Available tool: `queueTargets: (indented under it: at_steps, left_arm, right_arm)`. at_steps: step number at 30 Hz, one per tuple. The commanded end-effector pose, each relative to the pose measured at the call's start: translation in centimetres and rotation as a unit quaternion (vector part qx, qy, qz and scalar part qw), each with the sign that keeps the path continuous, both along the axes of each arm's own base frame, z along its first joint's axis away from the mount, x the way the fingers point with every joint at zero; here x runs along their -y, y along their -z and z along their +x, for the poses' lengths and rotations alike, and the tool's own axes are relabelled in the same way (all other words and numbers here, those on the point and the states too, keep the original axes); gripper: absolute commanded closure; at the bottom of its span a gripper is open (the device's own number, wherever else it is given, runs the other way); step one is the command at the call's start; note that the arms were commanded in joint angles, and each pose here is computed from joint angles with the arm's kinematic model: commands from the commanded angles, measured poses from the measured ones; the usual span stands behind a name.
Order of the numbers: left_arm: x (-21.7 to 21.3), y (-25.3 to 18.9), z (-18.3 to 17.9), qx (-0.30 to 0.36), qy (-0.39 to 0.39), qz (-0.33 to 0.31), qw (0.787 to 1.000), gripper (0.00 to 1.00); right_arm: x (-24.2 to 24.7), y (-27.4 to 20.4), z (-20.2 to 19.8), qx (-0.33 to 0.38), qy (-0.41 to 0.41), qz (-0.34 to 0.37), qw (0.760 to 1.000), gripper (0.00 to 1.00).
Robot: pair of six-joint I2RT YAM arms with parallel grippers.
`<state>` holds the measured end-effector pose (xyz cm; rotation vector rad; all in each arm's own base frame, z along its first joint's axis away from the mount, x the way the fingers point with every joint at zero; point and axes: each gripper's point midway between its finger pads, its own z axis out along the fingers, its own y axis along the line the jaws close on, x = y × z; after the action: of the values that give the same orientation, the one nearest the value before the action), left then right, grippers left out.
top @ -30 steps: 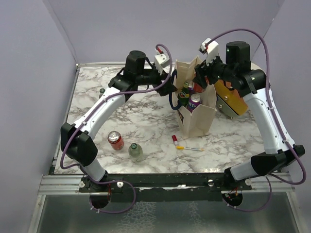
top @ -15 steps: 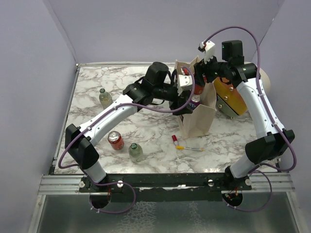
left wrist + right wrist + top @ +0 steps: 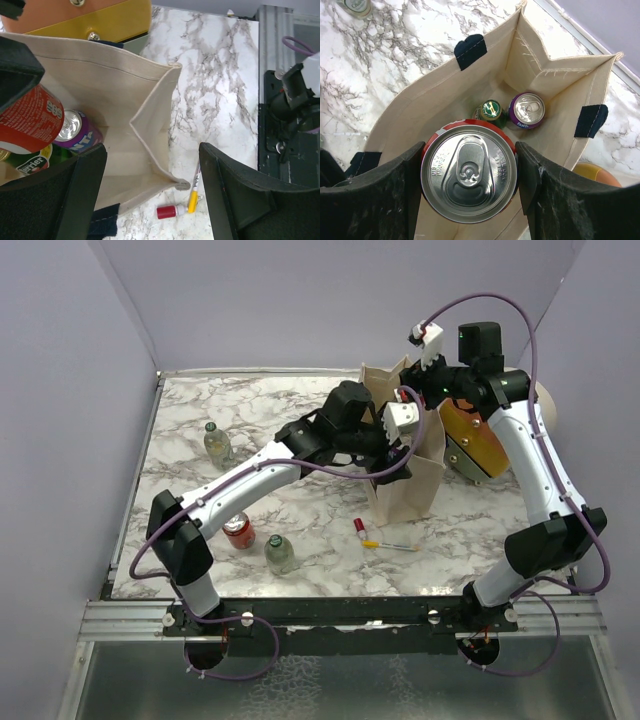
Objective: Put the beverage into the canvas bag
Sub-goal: Place the drink in the canvas bag.
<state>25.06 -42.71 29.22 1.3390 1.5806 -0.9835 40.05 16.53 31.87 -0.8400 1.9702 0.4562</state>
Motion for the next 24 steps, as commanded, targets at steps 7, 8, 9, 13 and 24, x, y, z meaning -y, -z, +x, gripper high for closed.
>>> queueTargets:
  at_steps: [7,8,9,13,24]
  left_arm:
    - [2.0,0.3,1.7,0.001,-0.050,0.002,0.999,0.32]
    - [1.9,0.4,1.7,-0.002,-0.050,0.003,0.999,0.34]
    - [1.9,0.6,1.6,-0.006,-0.051,0.005,0.999,0.36]
    - [1.8,0.9,1.0,-0.010,-0.041,0.007,0.999,0.46]
    - [1.5,0.7,-0.4,0.007,0.005,0.009,1.000,0.64]
  right_arm:
    - [-0.2,-5.3,-0.4,0.088,-0.014,0.027,0.996,0.85]
    - [-0.2,-5.2,-0.3,0.088,-0.014,0.027,0.996,0.85]
    - [-0.2,-5.3,-0.4,0.089,-0.014,0.026,0.996,0.85]
    - [-0.2,-5.0,-0.5,0.086,-0.015,0.024,0.996,0.85]
    - [0.0,-4.3,-1.1,0.080,-0.022,0.015,0.996,0.85]
